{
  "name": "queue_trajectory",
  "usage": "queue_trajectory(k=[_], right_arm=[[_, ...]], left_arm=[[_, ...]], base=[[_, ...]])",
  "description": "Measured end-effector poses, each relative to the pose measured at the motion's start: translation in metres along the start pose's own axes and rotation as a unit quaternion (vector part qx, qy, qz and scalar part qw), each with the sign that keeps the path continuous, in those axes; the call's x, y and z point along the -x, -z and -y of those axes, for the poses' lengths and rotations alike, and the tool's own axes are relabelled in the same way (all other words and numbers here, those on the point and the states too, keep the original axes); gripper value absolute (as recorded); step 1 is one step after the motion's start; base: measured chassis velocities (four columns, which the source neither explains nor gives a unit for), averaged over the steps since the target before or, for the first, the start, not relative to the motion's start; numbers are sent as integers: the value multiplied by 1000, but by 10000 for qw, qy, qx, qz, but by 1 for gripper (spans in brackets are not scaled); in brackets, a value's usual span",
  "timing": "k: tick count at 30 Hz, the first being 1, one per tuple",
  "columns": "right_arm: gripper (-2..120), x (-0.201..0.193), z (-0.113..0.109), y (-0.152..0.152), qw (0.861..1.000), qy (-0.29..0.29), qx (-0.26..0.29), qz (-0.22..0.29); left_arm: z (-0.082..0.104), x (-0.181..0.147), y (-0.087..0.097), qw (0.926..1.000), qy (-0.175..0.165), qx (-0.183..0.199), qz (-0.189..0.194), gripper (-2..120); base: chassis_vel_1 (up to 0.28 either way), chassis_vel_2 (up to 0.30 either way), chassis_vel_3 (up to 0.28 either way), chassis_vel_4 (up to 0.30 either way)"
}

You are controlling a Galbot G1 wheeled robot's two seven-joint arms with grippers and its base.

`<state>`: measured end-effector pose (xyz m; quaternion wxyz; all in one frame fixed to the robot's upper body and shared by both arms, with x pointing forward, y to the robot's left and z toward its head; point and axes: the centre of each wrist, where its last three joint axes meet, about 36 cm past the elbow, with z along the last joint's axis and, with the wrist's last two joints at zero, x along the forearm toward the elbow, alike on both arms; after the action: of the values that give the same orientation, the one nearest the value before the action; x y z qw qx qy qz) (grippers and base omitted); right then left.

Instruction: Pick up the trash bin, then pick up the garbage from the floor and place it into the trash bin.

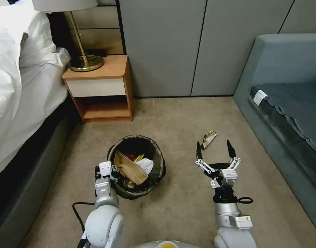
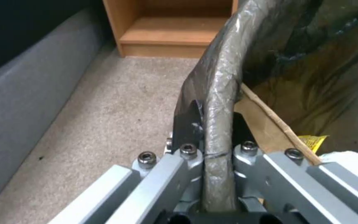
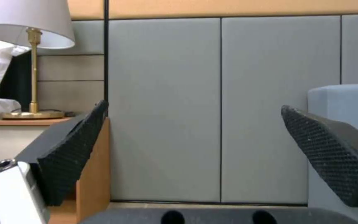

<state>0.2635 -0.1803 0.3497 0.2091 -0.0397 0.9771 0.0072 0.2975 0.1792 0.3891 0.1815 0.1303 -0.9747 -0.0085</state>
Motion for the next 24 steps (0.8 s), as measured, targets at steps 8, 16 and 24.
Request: queue_trajectory(k=[8,16,24], right_arm=[[100,0,-1,-1,10000,38,-1,-8],[100,3,1,-7,9994,227,-54,238],[100,8,1,-13,9985,321,-141,428]], left_arm=[[0,1,0,10000,8,-14,1,0],[-1,1,1,10000,18,-19,4,0],[-1,0,1,10000,20,-22,2,0]], base=[[-160,159,153,-163],[-250,226,239,-226],[-64,80,71,-88]])
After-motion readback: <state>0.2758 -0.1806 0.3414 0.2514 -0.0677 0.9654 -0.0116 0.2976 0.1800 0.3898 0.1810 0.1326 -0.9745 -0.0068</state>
